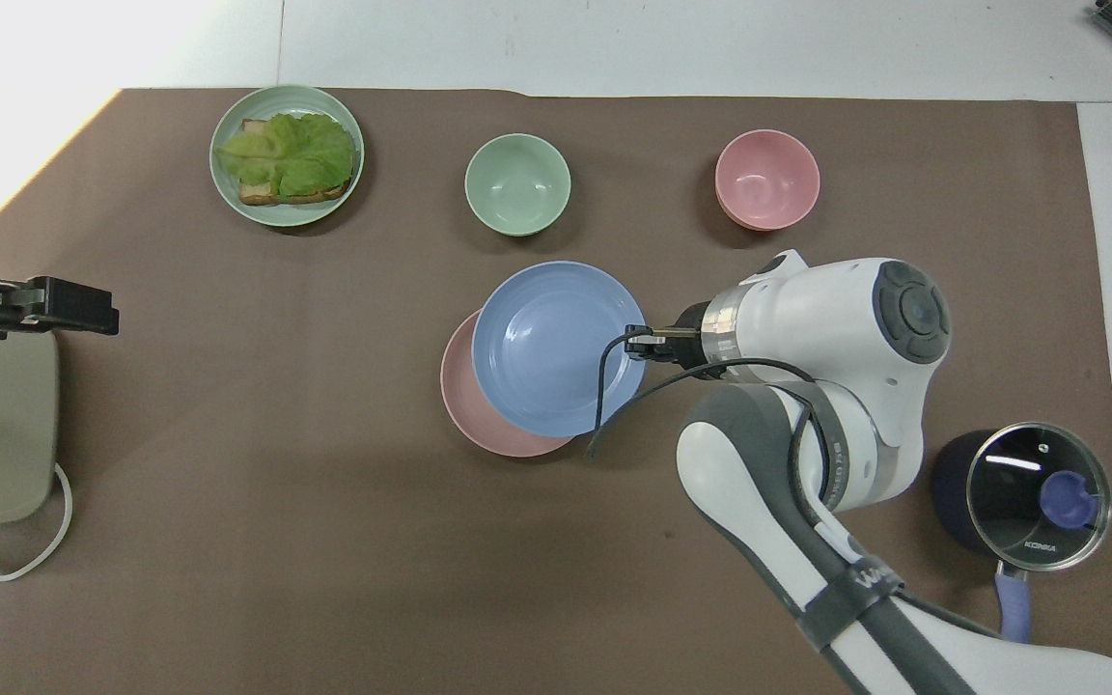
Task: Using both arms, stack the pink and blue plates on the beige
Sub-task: 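Slide the blue plate onto the pink plate with the right gripper, then open the right gripper to release the blue plate rim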
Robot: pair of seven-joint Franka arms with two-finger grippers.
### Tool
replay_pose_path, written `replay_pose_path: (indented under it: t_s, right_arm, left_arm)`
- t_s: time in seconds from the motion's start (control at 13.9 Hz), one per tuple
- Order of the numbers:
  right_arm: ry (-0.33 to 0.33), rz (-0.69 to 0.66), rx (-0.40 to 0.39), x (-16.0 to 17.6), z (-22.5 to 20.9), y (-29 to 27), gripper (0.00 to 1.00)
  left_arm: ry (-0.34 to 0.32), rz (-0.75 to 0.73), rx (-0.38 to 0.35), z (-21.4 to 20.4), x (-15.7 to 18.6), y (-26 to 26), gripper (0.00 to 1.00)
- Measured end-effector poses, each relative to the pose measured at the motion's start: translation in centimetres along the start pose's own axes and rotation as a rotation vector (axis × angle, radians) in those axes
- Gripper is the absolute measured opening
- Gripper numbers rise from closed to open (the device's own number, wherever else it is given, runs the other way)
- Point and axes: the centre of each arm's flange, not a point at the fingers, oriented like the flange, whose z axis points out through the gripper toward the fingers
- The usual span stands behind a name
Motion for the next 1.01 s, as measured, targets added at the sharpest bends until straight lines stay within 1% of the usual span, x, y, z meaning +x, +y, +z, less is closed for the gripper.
replay_pose_path:
  t_s: [0.29, 0.5, 0.72, 1.01]
  right_arm:
    - [-0.029, 0.020, -0.011, -0.7, 1.7, -0.5, 0.06]
    - [-0.065, 0.017, -0.031, -1.5, 4.5, -0.4, 0.06]
    - [-0.058, 0.007, -0.035, -1.9, 6.0, -0.8, 0.06]
    - [-0.052, 0.008, -0.035, -1.8, 6.1, -0.7, 0.06]
  left_arm:
    - [0.000, 0.000, 0.000, 0.0, 0.0, 0.0, 1.00]
    - [0.000, 0.000, 0.000, 0.0, 0.0, 0.0, 1.00]
    - [0.000, 0.000, 0.000, 0.0, 0.0, 0.0, 1.00]
    - [0.000, 0.000, 0.000, 0.0, 0.0, 0.0, 1.00]
